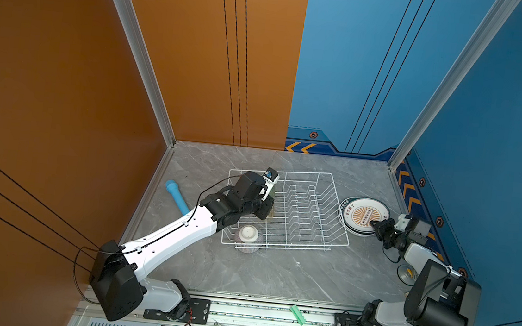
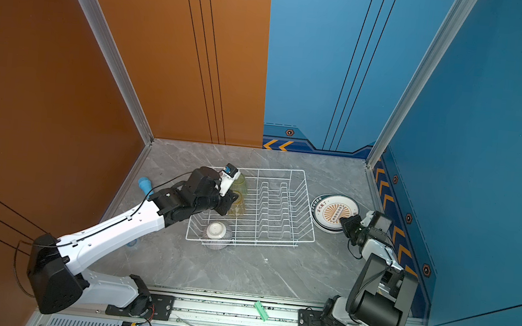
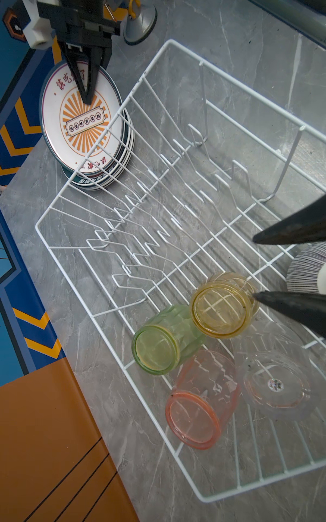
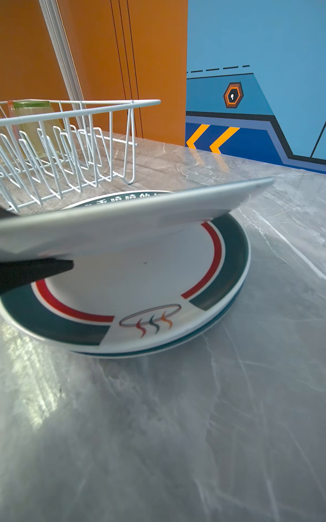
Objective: Unload the mixed dishes from the dish rack
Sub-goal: 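Lower the orange-sunburst plate onto the stack with the right gripper while the left withdraws, then open the right gripper off the plate while the left hovers over the rack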
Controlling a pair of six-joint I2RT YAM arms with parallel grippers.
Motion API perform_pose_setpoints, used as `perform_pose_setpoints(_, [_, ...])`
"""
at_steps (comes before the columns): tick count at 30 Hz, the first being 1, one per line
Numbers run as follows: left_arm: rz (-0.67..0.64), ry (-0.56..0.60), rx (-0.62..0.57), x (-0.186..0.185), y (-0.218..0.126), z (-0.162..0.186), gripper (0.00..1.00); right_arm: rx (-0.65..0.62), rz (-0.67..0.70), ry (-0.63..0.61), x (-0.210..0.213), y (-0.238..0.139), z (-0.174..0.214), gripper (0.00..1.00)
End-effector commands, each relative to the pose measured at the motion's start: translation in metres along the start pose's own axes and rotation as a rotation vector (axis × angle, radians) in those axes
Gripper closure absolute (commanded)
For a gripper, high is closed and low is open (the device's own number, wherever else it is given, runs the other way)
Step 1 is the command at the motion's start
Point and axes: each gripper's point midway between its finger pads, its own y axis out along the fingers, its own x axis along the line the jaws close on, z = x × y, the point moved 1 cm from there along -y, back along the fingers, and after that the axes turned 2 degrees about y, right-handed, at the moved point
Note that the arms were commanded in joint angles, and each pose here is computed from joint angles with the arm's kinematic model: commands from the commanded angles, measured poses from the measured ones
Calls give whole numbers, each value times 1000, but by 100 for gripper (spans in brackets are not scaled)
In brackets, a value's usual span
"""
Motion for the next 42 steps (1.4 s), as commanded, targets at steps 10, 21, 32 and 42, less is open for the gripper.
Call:
perform_pose_setpoints(10, [-2,26,22,-4,2,-5,70,14,-70,10,4,10,-4,99])
perform_pose_setpoints(21, [5,34,30,-6,3,-6,69,42,-37,6,-1,10,0,83])
perform_pose_setpoints(32, [5,40,67,-8,6,0,68,56,32,-56,-2,-1,4,59])
perform_pose_setpoints(42, [-8,46,94,-6,9,7,68,55,133,-147,-4,-14,9,47])
